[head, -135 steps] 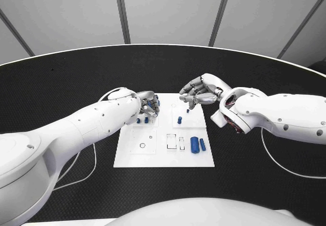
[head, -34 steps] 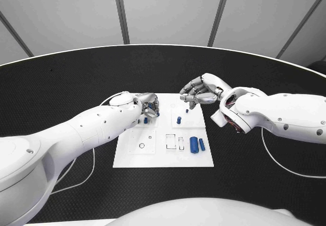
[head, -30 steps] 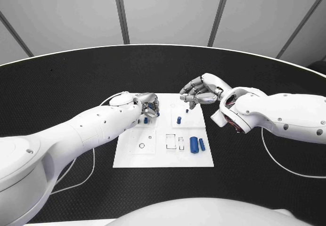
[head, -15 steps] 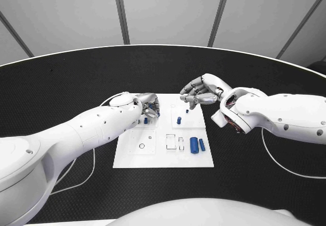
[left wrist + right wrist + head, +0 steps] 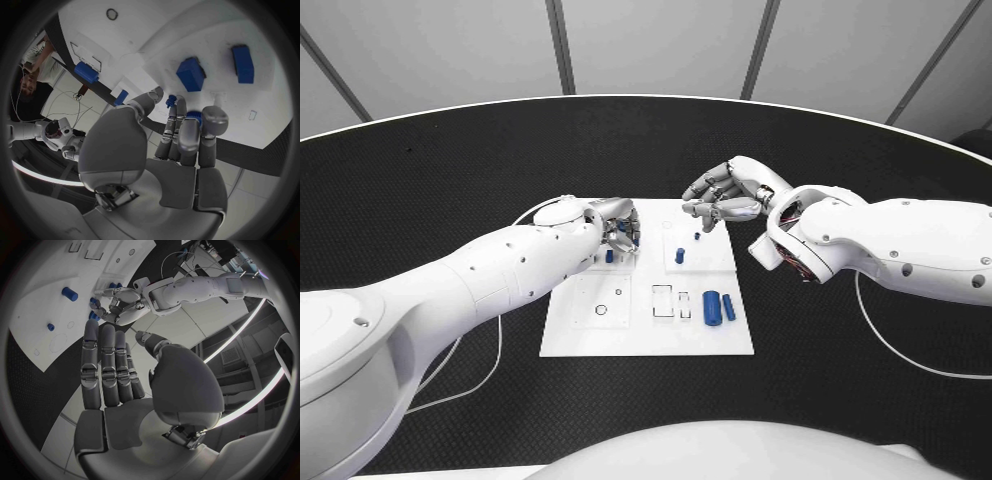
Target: Assemble the parts on the task board
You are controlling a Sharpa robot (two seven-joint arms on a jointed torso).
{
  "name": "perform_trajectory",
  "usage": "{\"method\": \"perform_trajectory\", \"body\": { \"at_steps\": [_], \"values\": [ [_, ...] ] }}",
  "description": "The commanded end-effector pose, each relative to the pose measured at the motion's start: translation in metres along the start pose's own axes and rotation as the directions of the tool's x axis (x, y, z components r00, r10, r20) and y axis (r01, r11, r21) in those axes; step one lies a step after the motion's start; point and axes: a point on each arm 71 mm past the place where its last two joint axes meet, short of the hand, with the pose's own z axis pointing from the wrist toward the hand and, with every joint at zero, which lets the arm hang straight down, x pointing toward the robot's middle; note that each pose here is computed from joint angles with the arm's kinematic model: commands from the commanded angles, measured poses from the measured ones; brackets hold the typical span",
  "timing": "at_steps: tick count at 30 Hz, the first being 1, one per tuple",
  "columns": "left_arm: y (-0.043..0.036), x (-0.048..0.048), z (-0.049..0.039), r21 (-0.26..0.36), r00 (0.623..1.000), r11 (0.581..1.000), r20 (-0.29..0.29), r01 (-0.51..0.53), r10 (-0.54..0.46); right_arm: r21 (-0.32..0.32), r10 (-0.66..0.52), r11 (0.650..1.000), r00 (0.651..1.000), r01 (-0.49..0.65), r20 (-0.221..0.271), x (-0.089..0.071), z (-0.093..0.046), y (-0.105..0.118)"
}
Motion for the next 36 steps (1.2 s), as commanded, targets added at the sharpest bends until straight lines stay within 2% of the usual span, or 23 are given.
{"method": "perform_trajectory", "body": {
  "at_steps": [1,8,36],
  "values": [
    [-0.0005,0.0001,0.0002,0.0,1.0,1.0,-0.002,0.0,0.0,0.0,0.0,1.0,1.0,0.0,0.0,0.0001,0.0001,0.0001],
    [-0.0029,0.0008,0.001,0.003,1.0,1.0,-0.009,-0.001,0.001,-0.001,0.0,1.0,1.0,0.0,-0.002,0.0005,0.0004,0.0003],
    [0.0022,0.0003,0.0037,-0.041,0.999,0.999,-0.034,-0.006,0.005,-0.001,0.001,1.0,1.0,-0.001,-0.001,0.0007,-0.0006,0.0008]
  ]
}}
